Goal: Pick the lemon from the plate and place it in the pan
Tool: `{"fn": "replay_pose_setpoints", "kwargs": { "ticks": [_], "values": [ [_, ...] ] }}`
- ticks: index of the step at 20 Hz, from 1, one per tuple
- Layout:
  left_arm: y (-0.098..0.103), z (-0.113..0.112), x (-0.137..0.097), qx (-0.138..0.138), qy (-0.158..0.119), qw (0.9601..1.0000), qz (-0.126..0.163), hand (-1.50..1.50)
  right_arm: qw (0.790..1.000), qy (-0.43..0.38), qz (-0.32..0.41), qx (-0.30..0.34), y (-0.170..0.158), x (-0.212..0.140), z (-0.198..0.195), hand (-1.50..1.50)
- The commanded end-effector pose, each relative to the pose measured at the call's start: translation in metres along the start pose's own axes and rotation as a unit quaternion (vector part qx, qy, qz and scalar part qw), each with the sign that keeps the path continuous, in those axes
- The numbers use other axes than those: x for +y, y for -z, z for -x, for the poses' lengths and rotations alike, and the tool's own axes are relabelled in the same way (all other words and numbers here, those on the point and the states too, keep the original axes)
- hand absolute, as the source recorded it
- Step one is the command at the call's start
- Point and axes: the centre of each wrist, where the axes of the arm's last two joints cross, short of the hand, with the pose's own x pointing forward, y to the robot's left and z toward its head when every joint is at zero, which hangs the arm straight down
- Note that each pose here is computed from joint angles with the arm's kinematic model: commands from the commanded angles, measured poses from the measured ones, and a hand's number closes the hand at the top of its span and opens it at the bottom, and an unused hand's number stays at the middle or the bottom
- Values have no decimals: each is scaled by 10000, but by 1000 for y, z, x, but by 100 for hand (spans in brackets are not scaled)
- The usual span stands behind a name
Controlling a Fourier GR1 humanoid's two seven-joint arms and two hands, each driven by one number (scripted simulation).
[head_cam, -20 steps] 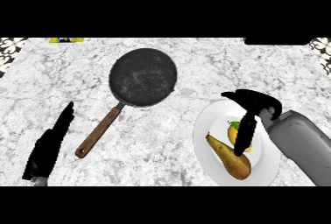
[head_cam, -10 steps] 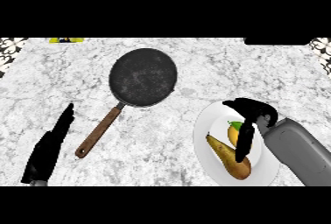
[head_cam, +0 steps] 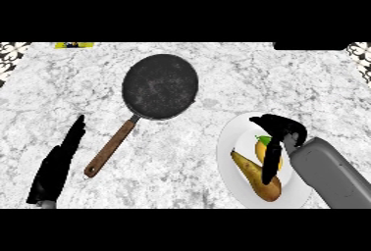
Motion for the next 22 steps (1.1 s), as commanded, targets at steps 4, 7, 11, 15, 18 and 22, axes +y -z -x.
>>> {"fn": "replay_pose_setpoints", "kwargs": {
  "ticks": [4, 7, 11, 15, 18, 22],
  "values": [
    [10, 14, 13, 14, -49, 10000, -17, 0, 9992, 0, -74, 392, 20, 14, 12, -150],
    [6, 4, -15, 83, 18, 9999, -65, 0, 9997, 215, 77, -42, 9, 18, 17, 150],
    [11, -10, 12, 18, 21, 10000, -49, 0, 9987, 498, -65, -93, 25, 41, -1, 150],
    [0, 7, 8, 79, 17, 10000, -41, 0, 9976, 653, -136, -193, 30, 31, -2, 150],
    [-14, 4, -3, 71, -21, 10000, 10, 0, 9867, 1368, 437, 756, 13, 35, -10, 150],
    [-14, 9, 5, 91, 31, 9999, -106, 0, 9633, 1930, 1189, 1440, -1, 66, -36, 150]
  ]
}}
